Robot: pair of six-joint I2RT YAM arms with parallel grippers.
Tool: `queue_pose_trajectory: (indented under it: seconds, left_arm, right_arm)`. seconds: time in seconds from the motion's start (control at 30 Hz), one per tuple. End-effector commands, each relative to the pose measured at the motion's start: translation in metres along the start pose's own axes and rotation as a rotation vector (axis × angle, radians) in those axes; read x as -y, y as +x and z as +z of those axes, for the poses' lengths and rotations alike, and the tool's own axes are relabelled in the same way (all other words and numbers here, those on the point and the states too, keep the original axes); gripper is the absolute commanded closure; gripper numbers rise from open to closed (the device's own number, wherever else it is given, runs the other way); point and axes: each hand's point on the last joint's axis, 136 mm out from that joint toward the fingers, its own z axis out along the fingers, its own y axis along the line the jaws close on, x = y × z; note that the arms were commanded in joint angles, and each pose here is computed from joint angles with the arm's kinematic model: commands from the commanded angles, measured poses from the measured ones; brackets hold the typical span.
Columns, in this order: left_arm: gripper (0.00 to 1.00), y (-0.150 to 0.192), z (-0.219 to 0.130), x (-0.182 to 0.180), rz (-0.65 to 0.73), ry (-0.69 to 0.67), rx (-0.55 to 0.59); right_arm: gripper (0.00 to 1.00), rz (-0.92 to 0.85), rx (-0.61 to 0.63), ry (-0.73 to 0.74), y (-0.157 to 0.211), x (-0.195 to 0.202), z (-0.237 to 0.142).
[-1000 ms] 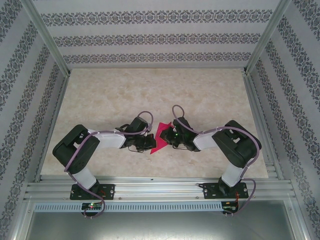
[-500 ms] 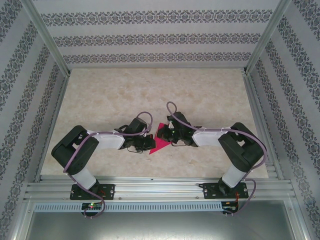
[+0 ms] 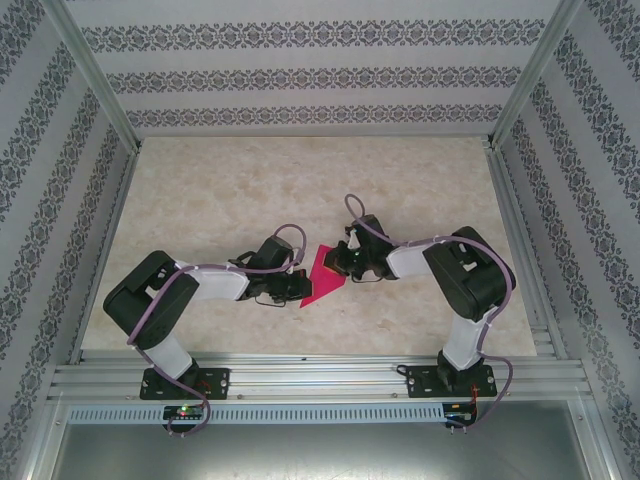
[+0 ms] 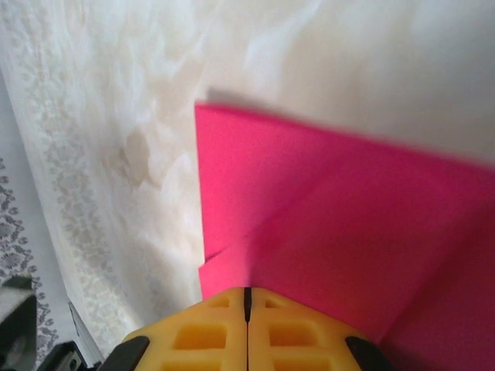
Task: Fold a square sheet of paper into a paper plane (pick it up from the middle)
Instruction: Fourth fold the wing at the center of the table.
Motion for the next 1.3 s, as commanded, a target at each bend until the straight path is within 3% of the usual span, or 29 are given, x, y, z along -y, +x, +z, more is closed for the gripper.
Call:
queue_pose_trajectory:
  seconds: [0.0, 0.33, 0.5, 0.67, 1.0, 1.27]
  left_arm:
    - [1.0, 0.066, 0.005, -0.085, -0.126, -0.267, -0.189]
    - [1.0, 0.065, 0.006, -0.078, -0.125, -0.243, -0.199]
    - [1.0, 0.063, 0.002, -0.076, -0.115, -0.249, -0.197]
    - [1.0, 0.061, 0.002, -0.073, -0.108, -0.249, -0.199]
    - [1.0, 0.057, 0.004, -0.069, -0.108, -0.234, -0.194]
    - [1.0, 0.051, 0.001, -0.057, -0.093, -0.201, -0.186]
  right_arm:
    - [0.92, 0.035, 0.115, 0.133, -0.041, 0.048, -0.012]
    - [0.91, 0.019, 0.156, 0.128, -0.081, 0.05, -0.038]
    - [0.91, -0.038, 0.198, 0.048, -0.09, 0.015, -0.06]
    - [0.9, -0.126, 0.227, -0.011, -0.07, -0.026, -0.082]
    - [0.97, -0.121, 0.042, -0.091, 0.013, -0.045, -0.02]
    - [0.99, -0.055, 0.002, 0.054, 0.027, 0.015, 0.009]
